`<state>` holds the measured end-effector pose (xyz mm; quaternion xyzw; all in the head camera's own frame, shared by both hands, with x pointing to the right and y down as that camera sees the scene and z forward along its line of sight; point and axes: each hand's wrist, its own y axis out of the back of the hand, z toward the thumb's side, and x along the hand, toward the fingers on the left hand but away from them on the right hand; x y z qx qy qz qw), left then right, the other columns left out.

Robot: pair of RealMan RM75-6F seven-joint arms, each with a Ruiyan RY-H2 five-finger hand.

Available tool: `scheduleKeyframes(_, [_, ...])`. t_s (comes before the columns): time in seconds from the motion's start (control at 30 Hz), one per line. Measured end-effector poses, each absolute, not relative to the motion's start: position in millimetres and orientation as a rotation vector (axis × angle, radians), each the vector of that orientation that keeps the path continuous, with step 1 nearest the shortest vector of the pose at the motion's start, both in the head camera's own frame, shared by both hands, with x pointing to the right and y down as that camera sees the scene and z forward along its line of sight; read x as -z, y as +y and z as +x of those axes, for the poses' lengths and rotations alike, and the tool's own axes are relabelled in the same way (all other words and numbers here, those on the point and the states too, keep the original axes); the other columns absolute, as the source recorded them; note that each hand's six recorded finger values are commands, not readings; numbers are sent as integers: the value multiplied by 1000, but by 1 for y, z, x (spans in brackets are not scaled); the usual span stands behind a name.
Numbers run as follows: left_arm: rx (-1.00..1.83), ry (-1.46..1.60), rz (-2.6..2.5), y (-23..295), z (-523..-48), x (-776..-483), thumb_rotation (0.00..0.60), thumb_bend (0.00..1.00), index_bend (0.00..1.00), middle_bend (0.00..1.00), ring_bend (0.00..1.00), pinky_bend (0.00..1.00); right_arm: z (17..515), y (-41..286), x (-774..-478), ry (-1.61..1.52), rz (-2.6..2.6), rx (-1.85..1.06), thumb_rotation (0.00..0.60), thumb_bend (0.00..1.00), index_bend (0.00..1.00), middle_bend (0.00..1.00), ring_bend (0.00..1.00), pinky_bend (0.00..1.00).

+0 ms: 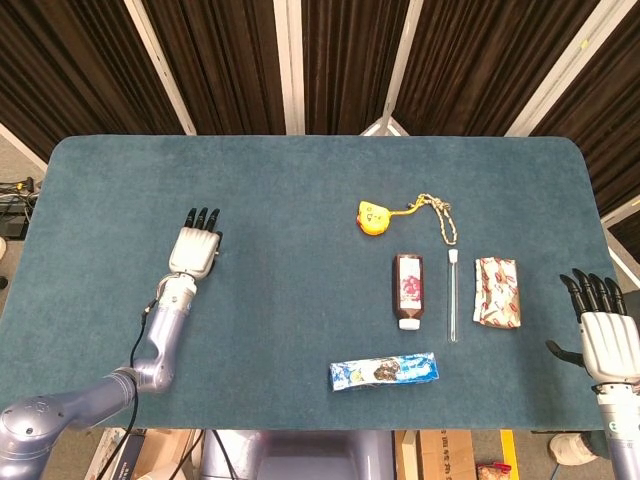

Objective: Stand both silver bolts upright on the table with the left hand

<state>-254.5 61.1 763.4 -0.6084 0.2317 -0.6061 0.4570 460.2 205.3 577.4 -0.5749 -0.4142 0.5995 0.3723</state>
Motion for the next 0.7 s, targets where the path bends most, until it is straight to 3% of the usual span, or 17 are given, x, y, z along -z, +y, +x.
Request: scheduleKeyframes(0.7, [1518, 545, -1444, 61, -258, -768, 600, 467, 534, 57, 0, 0, 460, 206, -579, -1064, -1478, -1541, 600, 114, 130, 91, 47, 0])
